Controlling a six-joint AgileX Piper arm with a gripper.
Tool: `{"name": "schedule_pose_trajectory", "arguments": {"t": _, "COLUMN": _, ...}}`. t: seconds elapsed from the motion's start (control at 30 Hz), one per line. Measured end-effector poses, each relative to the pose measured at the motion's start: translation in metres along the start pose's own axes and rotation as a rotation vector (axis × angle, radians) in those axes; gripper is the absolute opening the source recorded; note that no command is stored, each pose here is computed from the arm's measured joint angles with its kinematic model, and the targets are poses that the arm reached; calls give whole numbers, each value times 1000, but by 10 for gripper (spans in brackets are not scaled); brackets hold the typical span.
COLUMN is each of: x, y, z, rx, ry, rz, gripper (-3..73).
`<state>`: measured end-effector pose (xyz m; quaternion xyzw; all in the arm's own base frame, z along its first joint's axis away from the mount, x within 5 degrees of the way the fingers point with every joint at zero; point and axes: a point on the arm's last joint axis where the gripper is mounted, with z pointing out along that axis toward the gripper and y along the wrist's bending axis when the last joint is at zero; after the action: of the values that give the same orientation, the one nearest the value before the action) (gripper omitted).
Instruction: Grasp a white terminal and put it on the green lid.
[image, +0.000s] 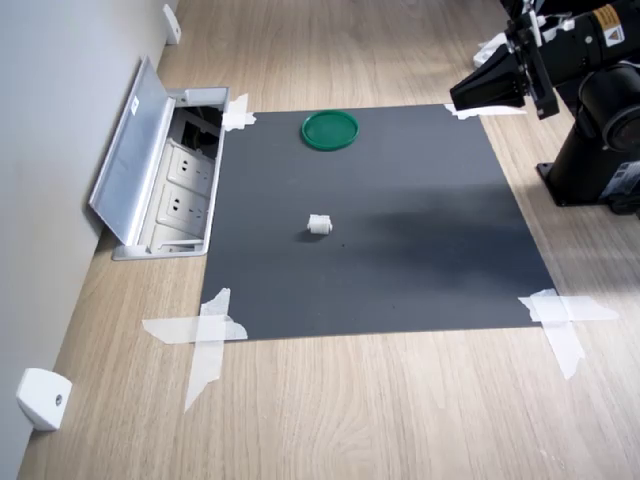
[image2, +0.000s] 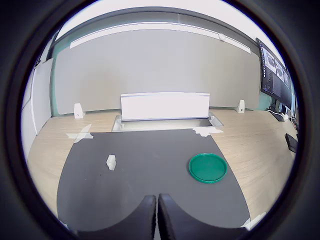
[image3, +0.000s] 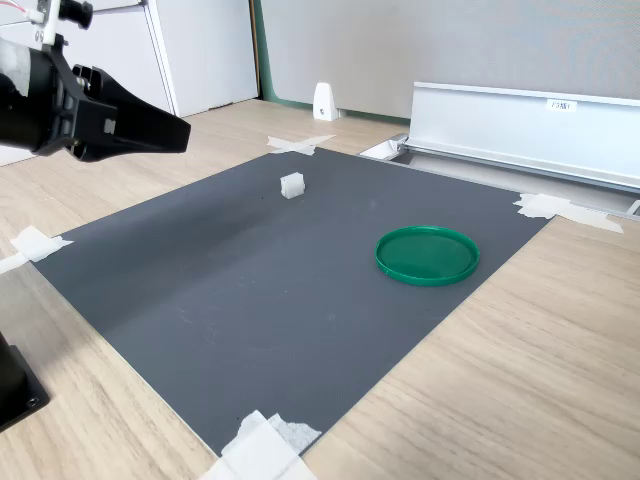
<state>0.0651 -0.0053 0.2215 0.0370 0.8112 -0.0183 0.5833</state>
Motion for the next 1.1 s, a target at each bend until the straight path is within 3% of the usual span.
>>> {"name": "schedule_pose_trajectory", "arguments": {"t": 0.53, "x": 1, "y": 0, "z": 14, "rx": 8, "ry": 124, "rz": -17, "gripper": -8}}
{"name": "schedule_pose_trajectory", "arguments": {"t": 0.87, "x": -50, "y": 0, "z": 19, "rx": 17, "ry": 201, "rz": -25, "gripper": -8}}
{"name": "schedule_pose_trajectory", "arguments": {"t": 1.1, "x": -88, "y": 1, "z": 50, "rx": 21, "ry": 317, "rz": -26, "gripper": -8}}
